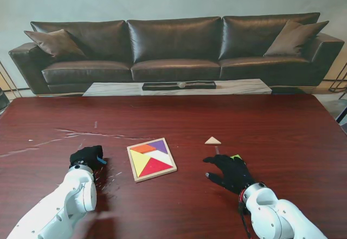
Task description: Assemble the tangram pieces into a square
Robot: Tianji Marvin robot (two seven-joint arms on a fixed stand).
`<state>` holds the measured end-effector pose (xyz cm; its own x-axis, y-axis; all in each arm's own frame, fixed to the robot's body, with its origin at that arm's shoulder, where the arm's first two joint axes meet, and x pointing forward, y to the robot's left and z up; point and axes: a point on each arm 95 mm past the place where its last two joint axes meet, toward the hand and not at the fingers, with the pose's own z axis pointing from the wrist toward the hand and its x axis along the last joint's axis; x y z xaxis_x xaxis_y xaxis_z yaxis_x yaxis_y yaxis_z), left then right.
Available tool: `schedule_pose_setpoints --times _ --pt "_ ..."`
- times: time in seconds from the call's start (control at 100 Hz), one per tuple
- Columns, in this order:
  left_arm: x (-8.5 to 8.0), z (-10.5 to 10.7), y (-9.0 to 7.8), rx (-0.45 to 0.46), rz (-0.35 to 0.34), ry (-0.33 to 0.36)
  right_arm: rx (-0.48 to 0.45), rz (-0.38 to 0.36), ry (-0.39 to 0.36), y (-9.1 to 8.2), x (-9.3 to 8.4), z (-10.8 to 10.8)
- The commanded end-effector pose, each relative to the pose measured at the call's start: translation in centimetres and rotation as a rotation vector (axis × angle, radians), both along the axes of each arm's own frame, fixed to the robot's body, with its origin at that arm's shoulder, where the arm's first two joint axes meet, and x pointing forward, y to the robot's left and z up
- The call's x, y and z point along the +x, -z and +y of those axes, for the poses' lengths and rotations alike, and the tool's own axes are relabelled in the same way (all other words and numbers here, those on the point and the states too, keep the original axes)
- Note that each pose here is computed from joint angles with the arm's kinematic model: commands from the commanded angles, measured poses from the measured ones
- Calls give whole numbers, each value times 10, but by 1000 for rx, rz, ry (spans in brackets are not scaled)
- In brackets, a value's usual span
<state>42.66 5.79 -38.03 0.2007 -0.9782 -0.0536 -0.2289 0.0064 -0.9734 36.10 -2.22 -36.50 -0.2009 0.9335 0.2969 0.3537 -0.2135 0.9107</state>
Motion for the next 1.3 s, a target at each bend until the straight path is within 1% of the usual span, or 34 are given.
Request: schedule_pose_setpoints --times 0.0,0.2,0.36,0.55,0.73,0.87,1.03,1.19,1.29 --pt "2 -3 -7 -10 -16 3 3 8 -8 3 -3 2" --pt "5 -5 -21 -10 -30 19 4 8 -13 3 -3 3" --pt "9 -9 -35 -8 -27 55 5 5 -18 3 -2 4" --pt "14 -18 -52 -5 3 135 8 3 -21 3 -1 4" --pt "19 -33 -70 -5 24 214 8 0 -19 3 -1 4" --pt "23 -46 -81 -22 40 268 8 0 -15 3 -1 3" --pt "28 -62 -86 -42 62 329 8 -4 -14 3 -2 2" --pt "32 -77 -86 -79 84 372 7 -8 -11 3 -2 1" --pt "34 -85 -85 -99 110 397 5 -9 -11 3 -2 0"
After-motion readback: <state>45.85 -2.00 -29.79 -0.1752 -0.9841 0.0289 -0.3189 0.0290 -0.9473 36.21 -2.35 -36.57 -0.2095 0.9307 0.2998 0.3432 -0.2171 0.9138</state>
